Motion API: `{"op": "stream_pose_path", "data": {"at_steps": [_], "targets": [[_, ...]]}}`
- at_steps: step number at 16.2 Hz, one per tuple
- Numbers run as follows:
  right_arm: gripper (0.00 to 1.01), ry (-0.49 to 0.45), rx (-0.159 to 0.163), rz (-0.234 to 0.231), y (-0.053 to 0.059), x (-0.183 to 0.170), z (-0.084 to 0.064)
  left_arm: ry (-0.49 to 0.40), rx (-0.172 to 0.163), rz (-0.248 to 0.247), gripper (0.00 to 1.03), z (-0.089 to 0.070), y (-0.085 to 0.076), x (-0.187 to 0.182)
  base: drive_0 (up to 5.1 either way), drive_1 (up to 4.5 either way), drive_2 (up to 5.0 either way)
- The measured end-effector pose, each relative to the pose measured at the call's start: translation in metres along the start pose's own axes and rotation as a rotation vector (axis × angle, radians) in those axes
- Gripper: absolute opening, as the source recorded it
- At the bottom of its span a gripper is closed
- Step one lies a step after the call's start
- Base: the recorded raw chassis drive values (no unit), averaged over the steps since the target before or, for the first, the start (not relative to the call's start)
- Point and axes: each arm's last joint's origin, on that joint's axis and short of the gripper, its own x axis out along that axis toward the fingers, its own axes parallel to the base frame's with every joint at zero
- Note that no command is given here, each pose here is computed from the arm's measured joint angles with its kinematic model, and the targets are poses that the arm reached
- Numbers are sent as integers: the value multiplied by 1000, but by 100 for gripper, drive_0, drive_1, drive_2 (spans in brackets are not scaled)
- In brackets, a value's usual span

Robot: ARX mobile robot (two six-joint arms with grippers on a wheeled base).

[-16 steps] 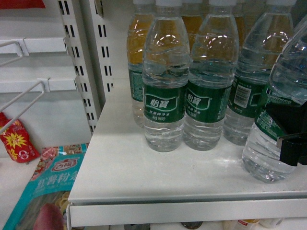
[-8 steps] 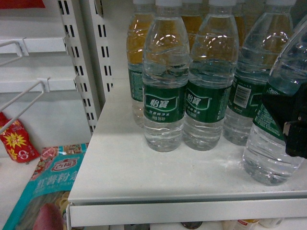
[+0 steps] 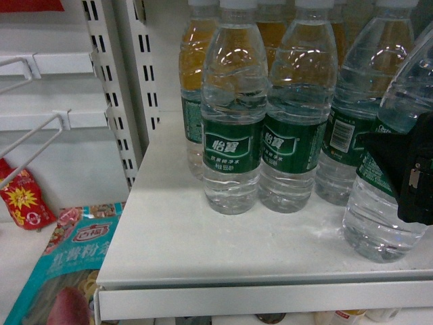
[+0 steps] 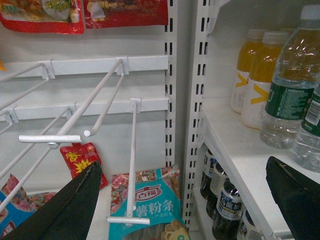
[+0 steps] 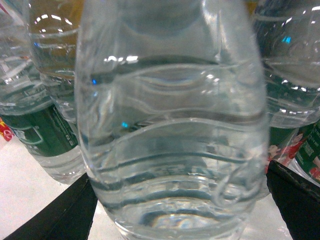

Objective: Move water from second to third shelf

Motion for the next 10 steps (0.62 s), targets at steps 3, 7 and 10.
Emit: {"op": "stream_pose_path", "data": {"at_steps": [3,7,10], "targets": [[98,-20,3,11,2,-7,7,0,0,0,98,0,0,0,0,0,0],[98,-25,5,4,0,-22,9,0,0,0,98,0,0,0,0,0,0],[98,-48,7,-4,-1,-39,12,0,0,0,98,0,0,0,0,0,0]]}}
